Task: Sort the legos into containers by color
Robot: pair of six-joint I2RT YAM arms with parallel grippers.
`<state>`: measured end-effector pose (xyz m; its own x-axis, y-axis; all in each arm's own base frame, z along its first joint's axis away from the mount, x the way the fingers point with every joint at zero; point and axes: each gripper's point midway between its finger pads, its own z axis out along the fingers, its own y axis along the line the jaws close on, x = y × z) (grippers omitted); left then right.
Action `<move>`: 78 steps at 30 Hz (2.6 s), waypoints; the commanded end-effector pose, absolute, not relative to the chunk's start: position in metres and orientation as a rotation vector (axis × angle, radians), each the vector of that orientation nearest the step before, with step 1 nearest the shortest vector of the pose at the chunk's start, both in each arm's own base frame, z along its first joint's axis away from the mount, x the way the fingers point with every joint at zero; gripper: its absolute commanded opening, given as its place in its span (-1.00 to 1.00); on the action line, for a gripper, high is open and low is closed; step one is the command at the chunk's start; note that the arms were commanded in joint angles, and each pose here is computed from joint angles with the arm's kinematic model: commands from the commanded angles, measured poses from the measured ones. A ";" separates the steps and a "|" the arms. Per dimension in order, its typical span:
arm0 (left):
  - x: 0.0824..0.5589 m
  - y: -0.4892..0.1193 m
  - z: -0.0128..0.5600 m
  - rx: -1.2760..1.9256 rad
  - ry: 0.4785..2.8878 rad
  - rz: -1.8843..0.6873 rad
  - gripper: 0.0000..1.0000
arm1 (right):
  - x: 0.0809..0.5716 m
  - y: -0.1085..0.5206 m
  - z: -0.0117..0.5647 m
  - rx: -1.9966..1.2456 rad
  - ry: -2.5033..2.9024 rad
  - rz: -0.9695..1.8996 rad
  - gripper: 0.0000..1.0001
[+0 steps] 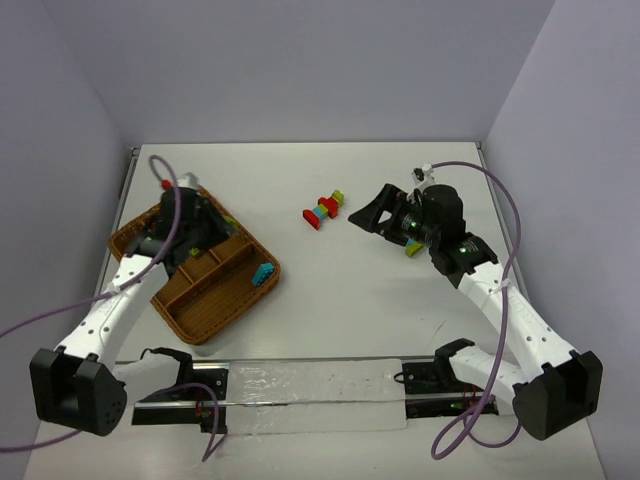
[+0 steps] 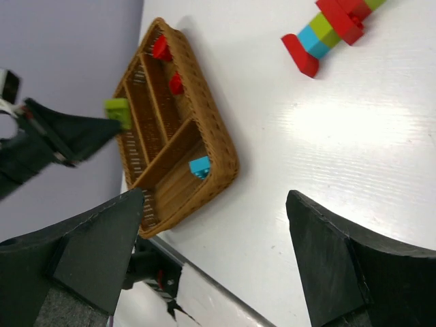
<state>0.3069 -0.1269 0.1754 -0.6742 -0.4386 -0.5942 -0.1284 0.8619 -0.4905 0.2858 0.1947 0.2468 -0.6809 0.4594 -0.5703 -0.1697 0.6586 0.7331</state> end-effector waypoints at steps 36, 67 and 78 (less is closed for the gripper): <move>0.344 -0.089 0.229 -0.422 2.242 -0.426 0.75 | 0.330 0.127 0.212 0.276 2.134 0.438 0.83; 0.343 -0.230 0.204 -0.064 2.486 -0.667 0.73 | 0.410 0.076 0.057 0.474 2.553 0.342 1.00; 0.342 -0.229 0.198 -0.074 2.496 -0.658 0.73 | 0.353 0.129 0.048 0.343 2.658 0.401 0.99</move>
<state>0.3385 -0.2221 0.1842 -0.8574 -0.1935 -0.4770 0.0502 0.8909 -0.4515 0.3613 0.0987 0.0285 -0.8714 0.3479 -0.3457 0.2473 0.9204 0.3028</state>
